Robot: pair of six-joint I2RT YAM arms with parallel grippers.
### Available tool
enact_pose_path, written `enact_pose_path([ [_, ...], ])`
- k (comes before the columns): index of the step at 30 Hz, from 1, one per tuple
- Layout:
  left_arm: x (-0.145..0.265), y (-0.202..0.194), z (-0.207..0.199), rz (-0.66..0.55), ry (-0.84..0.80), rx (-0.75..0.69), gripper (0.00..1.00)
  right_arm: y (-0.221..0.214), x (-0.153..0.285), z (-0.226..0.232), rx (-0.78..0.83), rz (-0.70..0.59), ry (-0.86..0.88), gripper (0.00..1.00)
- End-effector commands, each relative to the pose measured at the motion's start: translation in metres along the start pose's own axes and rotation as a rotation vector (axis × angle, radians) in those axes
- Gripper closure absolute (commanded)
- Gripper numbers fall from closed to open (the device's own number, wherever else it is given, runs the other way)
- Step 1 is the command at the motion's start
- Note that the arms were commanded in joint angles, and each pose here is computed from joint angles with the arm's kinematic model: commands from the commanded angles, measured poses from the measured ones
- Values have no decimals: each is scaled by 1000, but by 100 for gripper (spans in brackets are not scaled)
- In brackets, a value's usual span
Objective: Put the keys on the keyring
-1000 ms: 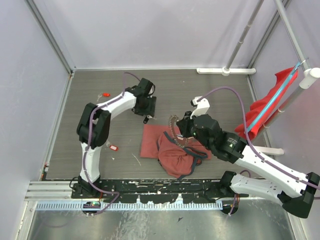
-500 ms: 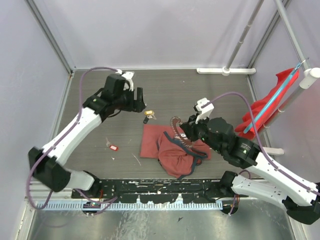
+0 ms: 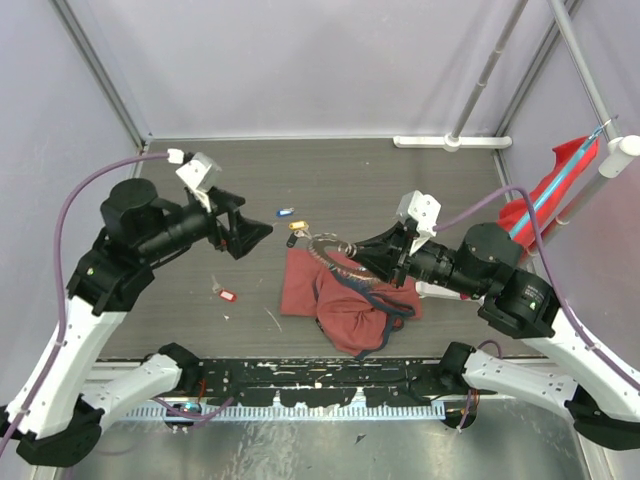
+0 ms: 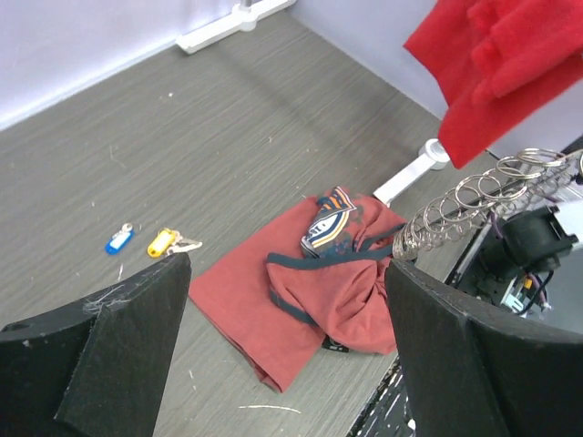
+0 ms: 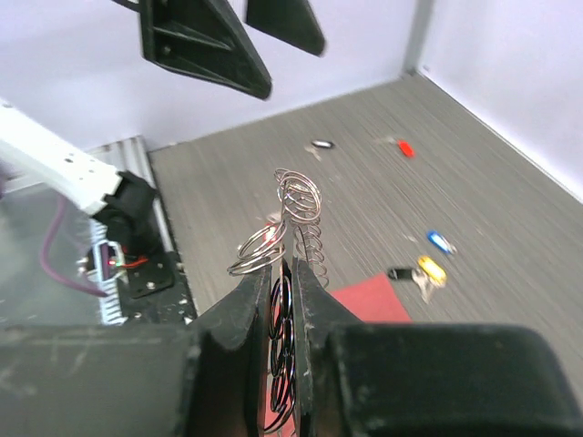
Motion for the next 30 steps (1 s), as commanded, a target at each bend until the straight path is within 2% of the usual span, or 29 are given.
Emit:
enact_pose_path([
  [1,27,20,-19,-116,-99,-134,5,50,0,38,111,-143,277,99],
  [6,58,40,-41,-233,-199,-226,5,64,-2,53,163,-160,405,99],
  [10,71,50,-49,-280,-223,-271,5,69,-5,60,211,-161,469,99],
  [19,67,54,-52,-273,-274,-289,7,71,-11,59,260,-138,477,99],
  [23,62,57,-45,-263,-224,-270,9,69,-12,55,262,-112,448,99],
  [30,51,57,-37,-231,-188,-243,6,70,-9,46,258,-98,368,99],
])
Point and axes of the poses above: each gripper's point midway between its finger pads, its own x axis back along the fingers, its own z axis along the line the jaws close on, y = z × x, the point moved 5 cm from there along x, back along the fingers, and after that the axes turned 8 degrees about -x, right-handed, at the moved point
